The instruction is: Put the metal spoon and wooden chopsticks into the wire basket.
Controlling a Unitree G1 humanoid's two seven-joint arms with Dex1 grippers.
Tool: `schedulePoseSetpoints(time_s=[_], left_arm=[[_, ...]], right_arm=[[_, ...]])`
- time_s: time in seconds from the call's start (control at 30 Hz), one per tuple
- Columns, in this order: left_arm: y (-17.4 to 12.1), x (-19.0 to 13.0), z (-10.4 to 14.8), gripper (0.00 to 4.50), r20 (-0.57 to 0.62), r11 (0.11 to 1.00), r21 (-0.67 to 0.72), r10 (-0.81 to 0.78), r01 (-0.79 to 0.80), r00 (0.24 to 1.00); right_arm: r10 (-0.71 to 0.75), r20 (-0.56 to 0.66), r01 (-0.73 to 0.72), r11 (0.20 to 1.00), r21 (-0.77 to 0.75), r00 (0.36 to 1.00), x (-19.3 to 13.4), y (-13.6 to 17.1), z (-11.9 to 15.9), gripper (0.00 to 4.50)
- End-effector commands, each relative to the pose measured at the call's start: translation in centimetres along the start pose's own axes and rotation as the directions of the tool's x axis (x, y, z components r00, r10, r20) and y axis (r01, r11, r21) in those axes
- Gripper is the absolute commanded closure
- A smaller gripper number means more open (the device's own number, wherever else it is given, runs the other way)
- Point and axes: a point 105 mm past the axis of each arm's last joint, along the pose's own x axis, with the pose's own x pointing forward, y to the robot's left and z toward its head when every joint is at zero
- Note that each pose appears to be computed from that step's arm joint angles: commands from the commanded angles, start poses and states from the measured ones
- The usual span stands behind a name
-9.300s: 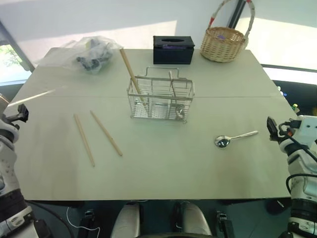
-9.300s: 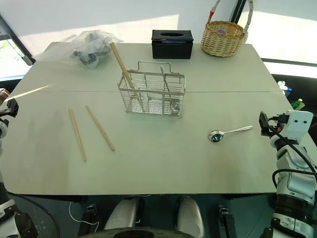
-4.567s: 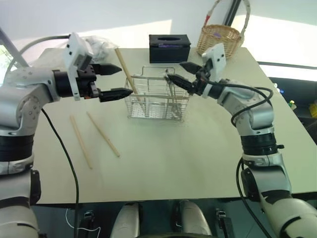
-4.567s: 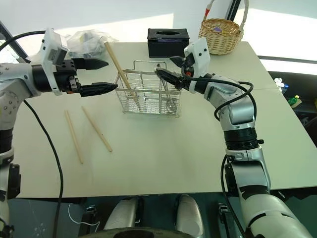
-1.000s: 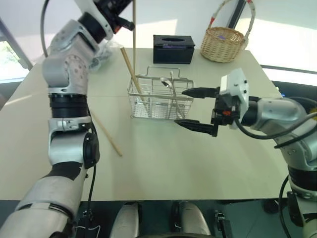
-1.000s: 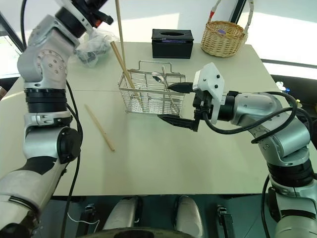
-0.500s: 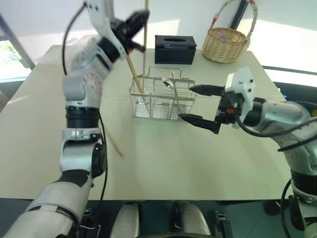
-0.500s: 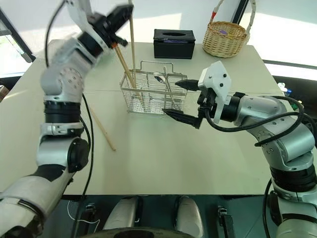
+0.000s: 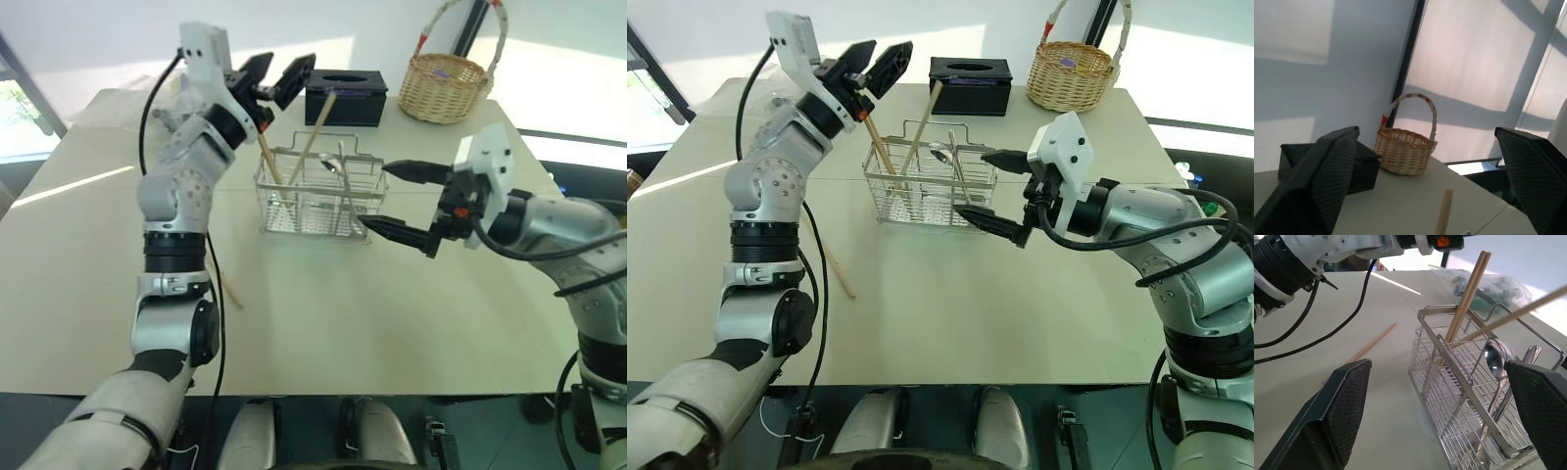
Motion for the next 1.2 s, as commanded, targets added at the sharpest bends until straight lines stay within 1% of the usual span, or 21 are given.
schedulePoseSetpoints(time_s=[0.03, 0.13, 0.17, 0.2, 0.27, 0.33, 0.37, 0.4, 0.43, 0.47, 0.5, 0.53, 0.57, 0.6, 0.67, 0.7, 0.8, 0.83, 0.93, 1.0, 1.2], left_arm=[[-1.7, -0.9, 4.4, 0.09, 0.076, 0.997, 0.062, -0.053, 0.048, 0.996], [-1.3, -2.3, 7.6, 0.09, 0.114, 0.997, 0.079, -0.006, -0.003, 0.993], [-0.2, -3.0, 9.0, 0.09, 0.131, 0.993, 0.070, 0.080, -0.090, 0.988], [1.7, -3.7, 9.8, 0.09, 0.123, 0.973, 0.052, 0.217, -0.225, 0.968], [4.1, -4.9, 10.4, 0.09, 0.091, 0.913, 0.021, 0.404, -0.407, 0.910], [8.1, -7.8, 9.1, 0.09, -0.017, 0.734, -0.012, 0.679, -0.680, 0.734], [9.2, -8.9, 8.5, 0.09, -0.058, 0.658, -0.014, 0.751, -0.753, 0.657], [10.3, -10.4, 7.4, 0.09, -0.121, 0.562, 0.003, 0.821, -0.827, 0.558], [11.4, -12.3, 5.6, 0.09, -0.214, 0.450, 0.058, 0.877, -0.891, 0.430], [12.0, -14.0, 4.0, 0.09, -0.299, 0.360, 0.076, 0.898, -0.930, 0.324], [12.2, -15.5, 2.3, 0.09, -0.376, 0.290, 0.099, 0.897, -0.952, 0.234], [12.2, -16.4, 0.9, 0.09, -0.430, 0.255, 0.132, 0.885, -0.958, 0.176], [12.0, -16.8, 0.2, 0.09, -0.459, 0.240, 0.149, 0.876, -0.959, 0.148], [11.7, -17.2, -1.3, 0.09, -0.497, 0.223, 0.170, 0.860, -0.960, 0.112], [11.3, -17.1, -4.1, 0.09, -0.566, 0.238, 0.213, 0.821, -0.948, 0.078], [11.3, -17.0, -5.1, 0.09, -0.584, 0.234, 0.218, 0.809, -0.948, 0.065], [11.9, -17.7, -6.8, 0.09, -0.596, 0.194, 0.279, 0.803, -0.941, -0.011], [12.0, -17.8, -7.5, 0.09, -0.605, 0.194, 0.296, 0.796, -0.935, -0.027], [12.2, -17.9, -9.2, 0.09, -0.646, 0.200, 0.308, 0.762, -0.930, -0.050], [12.5, -18.0, -10.0, 0.09, -0.656, 0.193, 0.320, 0.751, -0.928, -0.070], [13.2, -18.1, -12.4, 0.09, -0.694, 0.203, 0.335, 0.714, -0.920, -0.095]], right_arm=[[-0.004, 0.038, 0.006, 0.999, -0.034, 0.999, -0.1, -0.3, 1.2, 0.00], [0.005, 0.037, -0.004, 1.000, -0.030, 0.999, 0.2, -0.4, 1.1, 0.00], [0.010, 0.038, -0.009, 1.000, -0.030, 0.999, 0.3, -0.4, 1.1, 0.00], [0.016, 0.038, -0.014, 0.999, -0.030, 0.999, 0.3, -0.4, 1.1, 0.00], [0.022, 0.039, -0.021, 0.999, -0.030, 0.999, 0.4, -0.4, 1.0, 0.00], [0.034, 0.038, -0.033, 0.999, -0.032, 0.999, 0.5, -0.4, 1.0, 0.00], [0.038, 0.037, -0.037, 0.999, -0.033, 0.999, 0.6, -0.4, 1.0, 0.00], [0.043, 0.036, -0.041, 0.999, -0.035, 0.998, 0.6, -0.3, 1.0, 0.00], [0.048, 0.035, -0.046, 0.998, -0.039, 0.998, 0.7, -0.3, 1.0, 0.00], [0.053, 0.036, -0.051, 0.998, -0.042, 0.998, 0.7, -0.3, 1.0, 0.00], [0.058, 0.038, -0.056, 0.998, -0.042, 0.998, 0.8, -0.2, 1.0, 0.00], [0.061, 0.039, -0.060, 0.997, -0.042, 0.997, 0.9, -0.2, 1.1, 0.00], [0.063, 0.040, -0.062, 0.997, -0.041, 0.997, 0.9, -0.2, 1.1, 0.00], [0.069, 0.040, -0.067, 0.997, -0.042, 0.997, 1.0, -0.1, 1.1, 0.00], [0.079, 0.041, -0.078, 0.996, -0.042, 0.996, 1.2, 0.1, 1.1, 0.00], [0.084, 0.042, -0.082, 0.996, -0.041, 0.996, 1.2, 0.2, 1.1, 0.00], [0.093, 0.041, -0.092, 0.995, -0.039, 0.995, 1.3, 0.5, 1.0, 0.00], [0.096, 0.040, -0.094, 0.995, -0.038, 0.995, 1.3, 0.6, 0.9, 0.00], [0.101, 0.036, -0.099, 0.994, -0.036, 0.994, 1.2, 0.9, 0.8, 0.00], [0.101, 0.034, -0.100, 0.994, -0.034, 0.994, 1.1, 1.0, 0.8, 0.00], [0.096, 0.034, -0.095, 0.995, -0.031, 0.995, 0.8, 1.4, 0.7, 0.00]])
